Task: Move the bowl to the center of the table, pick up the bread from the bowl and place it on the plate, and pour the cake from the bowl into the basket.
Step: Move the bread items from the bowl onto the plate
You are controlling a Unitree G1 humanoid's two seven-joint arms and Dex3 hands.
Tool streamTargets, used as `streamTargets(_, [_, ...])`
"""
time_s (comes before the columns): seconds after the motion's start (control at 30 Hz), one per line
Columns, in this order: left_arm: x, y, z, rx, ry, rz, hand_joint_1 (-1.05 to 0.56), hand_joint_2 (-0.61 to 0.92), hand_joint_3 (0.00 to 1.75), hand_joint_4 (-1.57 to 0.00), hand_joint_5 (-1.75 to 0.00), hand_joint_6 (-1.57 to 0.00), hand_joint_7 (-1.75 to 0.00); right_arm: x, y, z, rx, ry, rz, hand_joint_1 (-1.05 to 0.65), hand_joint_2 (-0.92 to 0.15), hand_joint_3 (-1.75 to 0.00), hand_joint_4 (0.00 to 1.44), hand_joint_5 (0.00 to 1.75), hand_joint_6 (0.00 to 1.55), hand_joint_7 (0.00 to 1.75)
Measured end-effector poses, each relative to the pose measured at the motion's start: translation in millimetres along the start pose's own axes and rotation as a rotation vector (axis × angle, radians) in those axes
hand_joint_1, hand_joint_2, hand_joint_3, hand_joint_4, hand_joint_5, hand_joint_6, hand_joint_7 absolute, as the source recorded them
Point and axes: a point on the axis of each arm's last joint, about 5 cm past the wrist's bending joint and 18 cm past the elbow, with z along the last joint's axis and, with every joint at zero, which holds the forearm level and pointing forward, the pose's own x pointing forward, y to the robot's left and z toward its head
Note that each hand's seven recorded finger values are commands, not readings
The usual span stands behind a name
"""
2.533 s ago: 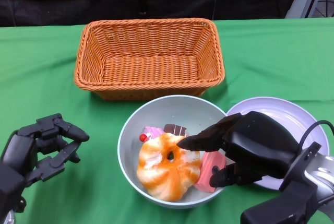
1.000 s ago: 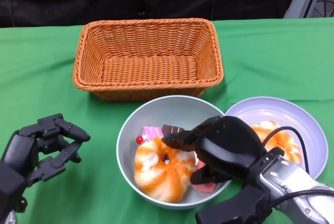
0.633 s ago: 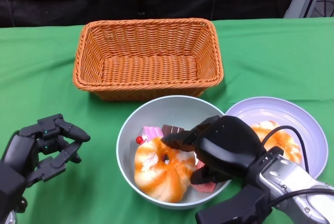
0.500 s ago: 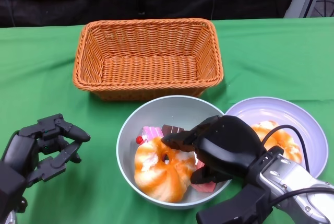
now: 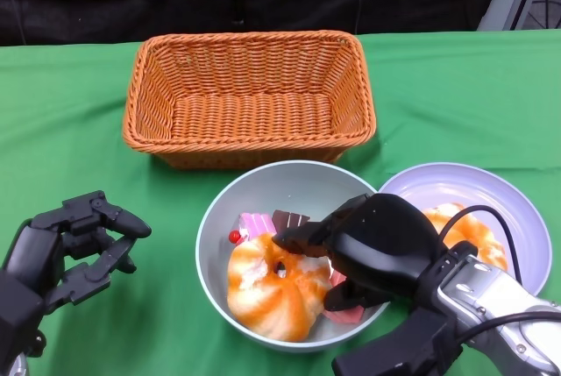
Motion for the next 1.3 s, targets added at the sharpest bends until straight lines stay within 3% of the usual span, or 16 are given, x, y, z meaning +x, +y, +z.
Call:
streamTargets(0.33, [1, -0.5, -0.1, 0.011, 0.004, -0.005, -0.14, 0.87, 0.50, -0.79, -1.43, -0.82, -1.07, -5.3, -0.3, -1.9, 0.023, -0.029, 0.004, -0.67, -0.83, 0.00, 0.69, 0.00, 0.68, 0.01])
streamTargets(0.63, [0, -0.6, -1.5, 0.007, 0.012, -0.003, -0.14, 0.88, 0.49, -0.80, -1.41, -0.83, -1.05, -8.1, 4.3, -3.1, 0.036, -0.075, -0.045, -0.66, -0.84, -0.01, 0.66, 0.00, 0.64, 0.00])
streamTargets(0.9, [0, -0.5, -1.5, 0.008, 0.012, -0.003, -0.14, 0.87, 0.49, -0.80, -1.40, -0.83, -1.05, -9.9, 10.6, -6.3, 0.053, -0.076, -0.106, -0.69, -0.85, 0.00, 0.65, 0.00, 0.59, 0.00])
streamTargets(1.3, [1, -0.6, -1.4, 0.009, 0.012, -0.005, -0.14, 0.85, 0.52, -0.81, -1.39, -0.82, -1.07, -6.9, 11.1, -8.3, 0.042, -0.029, -0.125, -0.71, -0.81, 0.00, 0.68, 0.01, 0.63, 0.01])
